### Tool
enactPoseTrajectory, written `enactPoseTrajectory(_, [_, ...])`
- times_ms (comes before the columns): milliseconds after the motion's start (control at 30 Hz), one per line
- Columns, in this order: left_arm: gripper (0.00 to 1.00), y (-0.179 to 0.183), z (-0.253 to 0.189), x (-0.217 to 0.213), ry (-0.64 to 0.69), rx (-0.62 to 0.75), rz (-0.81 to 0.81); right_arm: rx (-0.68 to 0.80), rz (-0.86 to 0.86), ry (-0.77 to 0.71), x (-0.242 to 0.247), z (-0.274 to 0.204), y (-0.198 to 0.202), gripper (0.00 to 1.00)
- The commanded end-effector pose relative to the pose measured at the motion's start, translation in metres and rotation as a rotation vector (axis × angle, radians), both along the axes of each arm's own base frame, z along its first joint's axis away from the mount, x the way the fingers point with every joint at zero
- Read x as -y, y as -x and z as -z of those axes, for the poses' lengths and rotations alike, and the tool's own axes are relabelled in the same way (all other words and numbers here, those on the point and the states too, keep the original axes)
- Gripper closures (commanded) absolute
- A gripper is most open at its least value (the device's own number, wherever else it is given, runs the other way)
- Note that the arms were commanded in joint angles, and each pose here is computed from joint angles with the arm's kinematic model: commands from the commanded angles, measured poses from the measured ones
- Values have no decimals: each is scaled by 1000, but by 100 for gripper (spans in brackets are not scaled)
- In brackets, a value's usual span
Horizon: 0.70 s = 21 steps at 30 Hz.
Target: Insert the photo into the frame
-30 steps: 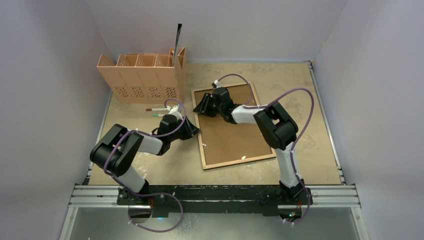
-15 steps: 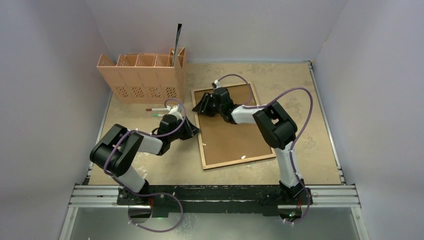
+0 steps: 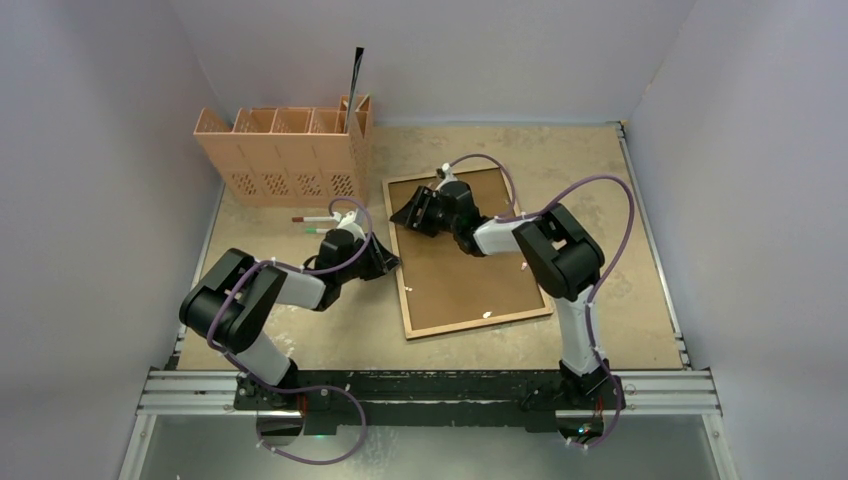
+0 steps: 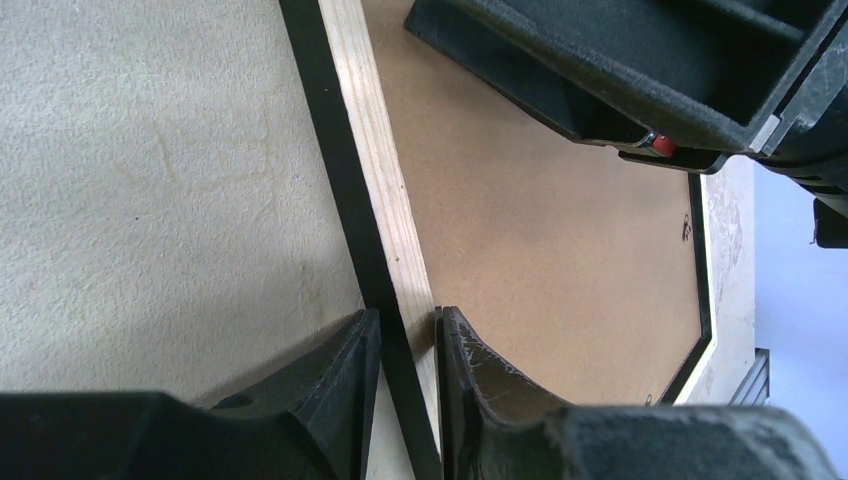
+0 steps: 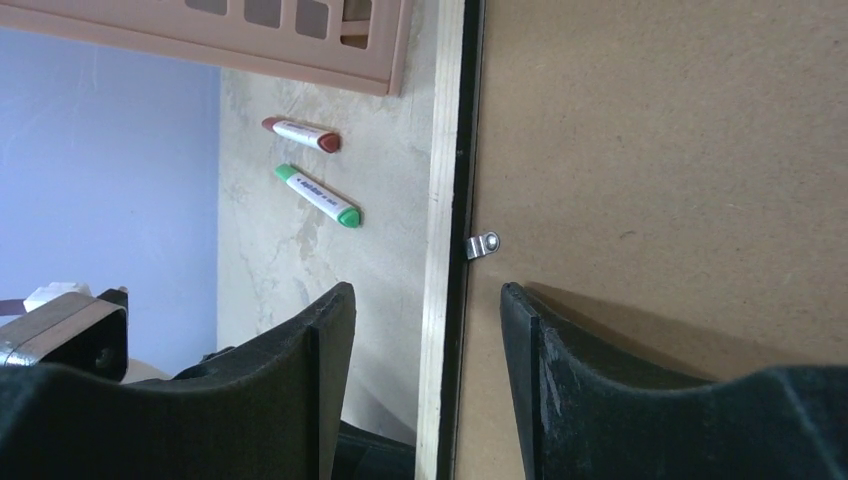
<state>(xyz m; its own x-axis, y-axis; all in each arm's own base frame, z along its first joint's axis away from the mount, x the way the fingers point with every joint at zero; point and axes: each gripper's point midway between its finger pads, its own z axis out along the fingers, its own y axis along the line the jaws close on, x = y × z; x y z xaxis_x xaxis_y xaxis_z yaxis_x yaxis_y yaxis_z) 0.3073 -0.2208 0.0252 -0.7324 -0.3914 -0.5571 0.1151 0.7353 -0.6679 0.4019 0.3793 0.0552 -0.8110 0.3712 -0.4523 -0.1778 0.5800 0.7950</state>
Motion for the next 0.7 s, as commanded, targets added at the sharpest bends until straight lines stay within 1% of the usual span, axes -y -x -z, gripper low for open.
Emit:
enactPoseTrajectory(0, [72, 24, 39, -18, -120, -136, -20, 15, 19, -35, -3, -13, -8, 42])
enactPoseTrajectory(267, [71, 23, 38, -18, -120, -134, -21, -22, 23, -55, -9, 0, -11, 43])
enactPoseTrajectory(667, [71, 24, 40, -19, -121, -139, -20, -27, 14, -55, -18, 9, -12, 44])
